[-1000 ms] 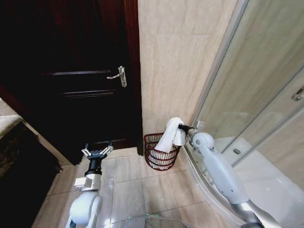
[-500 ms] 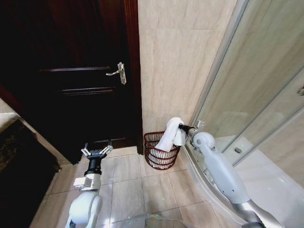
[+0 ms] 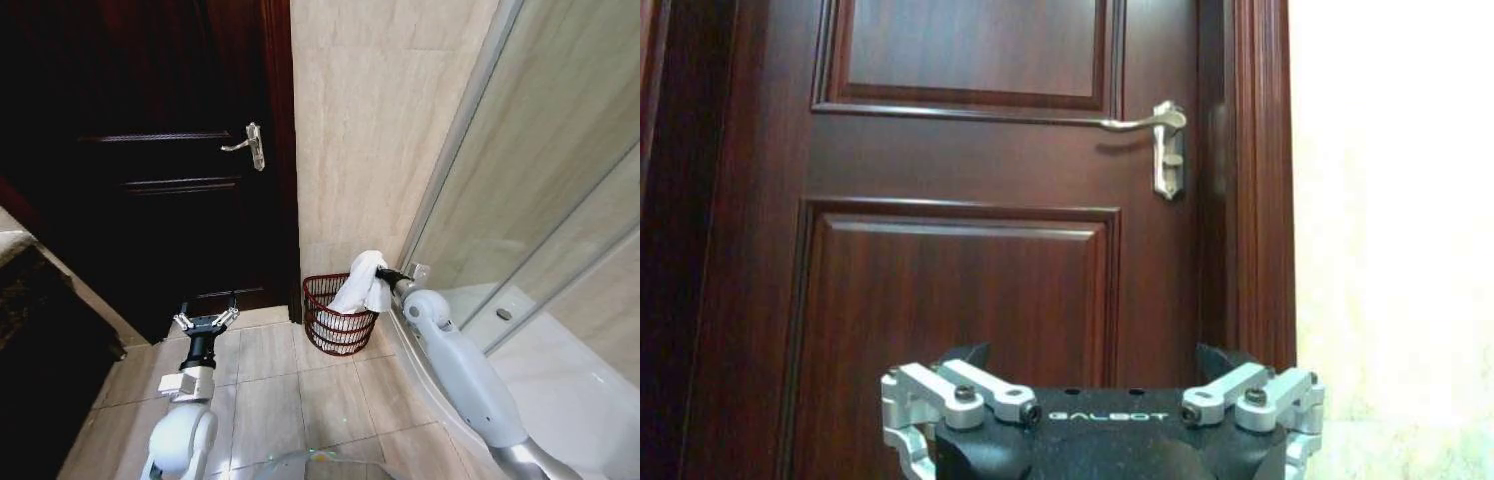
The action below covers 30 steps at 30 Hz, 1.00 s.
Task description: Discard the used towel into the hamper.
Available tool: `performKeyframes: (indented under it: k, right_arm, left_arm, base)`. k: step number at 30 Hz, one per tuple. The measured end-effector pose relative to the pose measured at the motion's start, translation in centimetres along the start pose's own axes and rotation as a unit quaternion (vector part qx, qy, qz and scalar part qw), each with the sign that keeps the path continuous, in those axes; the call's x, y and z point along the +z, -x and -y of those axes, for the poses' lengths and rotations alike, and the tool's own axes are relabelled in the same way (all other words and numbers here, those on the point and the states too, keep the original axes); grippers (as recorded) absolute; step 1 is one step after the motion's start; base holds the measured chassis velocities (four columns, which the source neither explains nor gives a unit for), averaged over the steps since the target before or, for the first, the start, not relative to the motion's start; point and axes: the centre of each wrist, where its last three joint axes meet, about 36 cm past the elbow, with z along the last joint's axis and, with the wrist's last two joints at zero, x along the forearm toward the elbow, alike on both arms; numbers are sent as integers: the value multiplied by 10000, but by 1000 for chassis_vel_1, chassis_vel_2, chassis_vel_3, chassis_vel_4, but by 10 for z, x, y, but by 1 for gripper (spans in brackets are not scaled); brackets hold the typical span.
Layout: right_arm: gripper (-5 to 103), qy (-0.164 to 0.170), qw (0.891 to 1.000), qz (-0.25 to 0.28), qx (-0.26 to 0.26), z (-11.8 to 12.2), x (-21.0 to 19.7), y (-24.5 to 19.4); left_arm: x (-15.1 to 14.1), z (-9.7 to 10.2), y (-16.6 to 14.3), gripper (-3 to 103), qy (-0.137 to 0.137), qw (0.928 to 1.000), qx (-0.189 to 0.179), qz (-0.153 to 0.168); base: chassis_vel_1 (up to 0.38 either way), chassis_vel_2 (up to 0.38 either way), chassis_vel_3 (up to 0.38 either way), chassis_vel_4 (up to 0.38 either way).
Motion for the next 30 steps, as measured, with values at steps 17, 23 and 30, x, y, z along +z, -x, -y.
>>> performKeyframes:
  k: [17,23,30]
  right_arm:
    - [9,-77,9999,88,46,-4,6,-4]
    - [9,-72,9999,100,48,-7,6,-4]
    - [9,-73,9999,123,53,-8,7,-3]
  left_arm:
    - [-2,0,-4,100,24,10000,30,28]
    - [-2,-1,-5,100,36,10000,30,45]
    - [-1,-1,-6,100,32,10000,40,43]
  base:
    - [0,0,0,0]
    - [0,0,0,0]
    - [60,66,-68,-72]
